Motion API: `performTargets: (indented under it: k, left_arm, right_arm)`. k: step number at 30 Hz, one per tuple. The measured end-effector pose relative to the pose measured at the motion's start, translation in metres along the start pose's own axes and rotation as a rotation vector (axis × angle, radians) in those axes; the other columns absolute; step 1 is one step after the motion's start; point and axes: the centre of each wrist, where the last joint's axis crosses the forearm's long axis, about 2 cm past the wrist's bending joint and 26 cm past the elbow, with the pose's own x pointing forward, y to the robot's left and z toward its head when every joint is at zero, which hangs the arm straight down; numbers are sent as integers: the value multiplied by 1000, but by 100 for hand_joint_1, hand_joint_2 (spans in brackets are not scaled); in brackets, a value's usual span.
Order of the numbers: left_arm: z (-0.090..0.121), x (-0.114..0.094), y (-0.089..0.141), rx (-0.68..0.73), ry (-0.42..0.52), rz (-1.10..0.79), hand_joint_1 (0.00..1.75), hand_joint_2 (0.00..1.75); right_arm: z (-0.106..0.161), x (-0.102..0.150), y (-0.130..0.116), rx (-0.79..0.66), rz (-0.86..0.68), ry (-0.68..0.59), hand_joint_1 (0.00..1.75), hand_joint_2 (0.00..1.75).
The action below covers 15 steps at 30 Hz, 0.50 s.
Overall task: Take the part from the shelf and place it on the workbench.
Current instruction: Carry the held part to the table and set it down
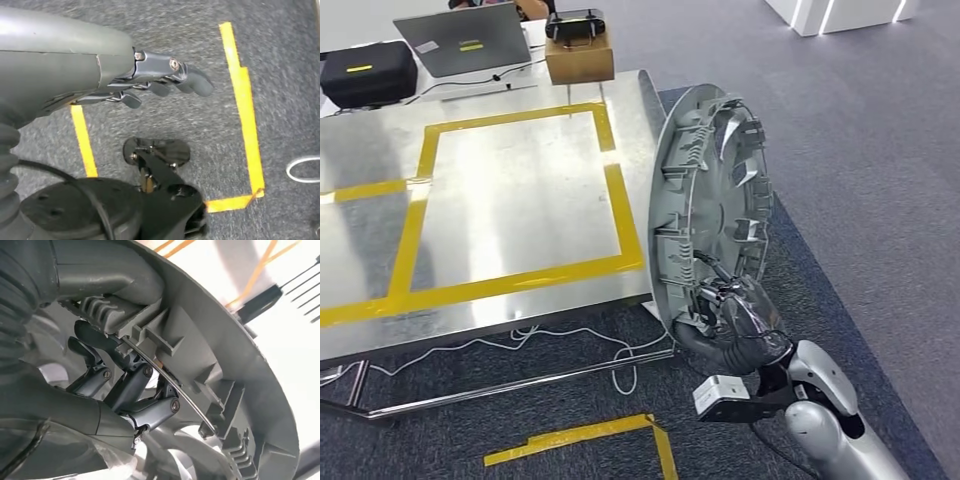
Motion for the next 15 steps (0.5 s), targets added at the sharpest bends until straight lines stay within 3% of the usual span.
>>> performTargets:
  k: [15]
  left_arm:
    - [-2, 2, -1, -30, -1, -32, 0, 175]
  right_arm:
    - [-33, -4, -3, 57, 37, -33, 175, 175]
